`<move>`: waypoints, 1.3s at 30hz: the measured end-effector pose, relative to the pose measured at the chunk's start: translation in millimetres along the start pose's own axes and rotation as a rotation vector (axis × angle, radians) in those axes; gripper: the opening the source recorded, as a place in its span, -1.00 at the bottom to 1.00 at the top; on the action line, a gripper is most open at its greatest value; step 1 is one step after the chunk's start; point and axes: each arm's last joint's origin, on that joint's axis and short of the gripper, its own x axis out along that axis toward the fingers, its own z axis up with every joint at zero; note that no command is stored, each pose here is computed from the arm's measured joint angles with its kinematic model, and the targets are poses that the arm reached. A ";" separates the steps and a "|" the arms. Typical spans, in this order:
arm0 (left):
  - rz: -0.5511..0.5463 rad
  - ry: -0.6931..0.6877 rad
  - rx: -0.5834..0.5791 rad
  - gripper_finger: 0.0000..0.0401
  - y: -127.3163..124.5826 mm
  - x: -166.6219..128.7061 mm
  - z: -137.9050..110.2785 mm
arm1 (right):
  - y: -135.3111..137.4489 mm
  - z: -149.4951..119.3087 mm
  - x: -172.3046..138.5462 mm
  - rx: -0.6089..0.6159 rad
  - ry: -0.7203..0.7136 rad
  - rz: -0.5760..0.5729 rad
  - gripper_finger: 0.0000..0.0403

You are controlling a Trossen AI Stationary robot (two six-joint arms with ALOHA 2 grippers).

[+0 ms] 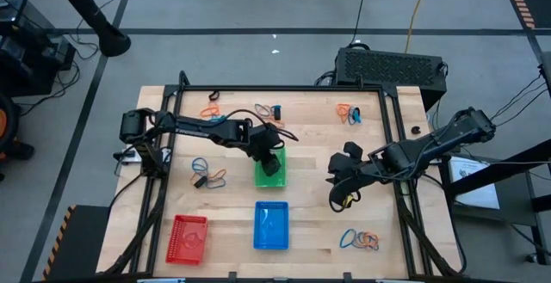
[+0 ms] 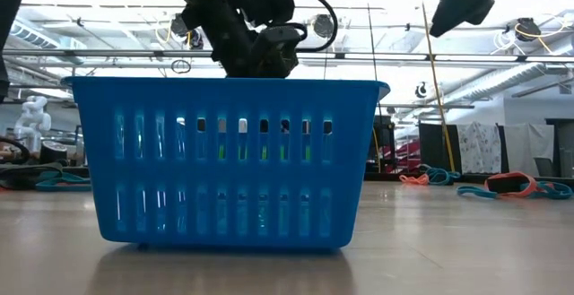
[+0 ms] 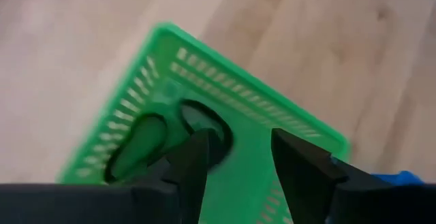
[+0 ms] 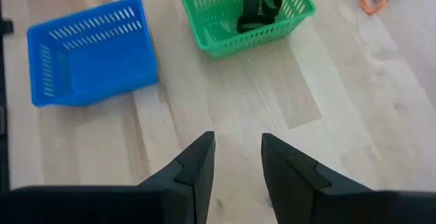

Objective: Sort rubber bands into baskets
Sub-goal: Put the black rubberband into the green bin

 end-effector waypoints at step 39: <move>0.497 0.075 -0.427 -0.16 302.7 -113.2 3.7 | -89.5 44.1 20.0 0.470 -0.011 -0.136 -0.43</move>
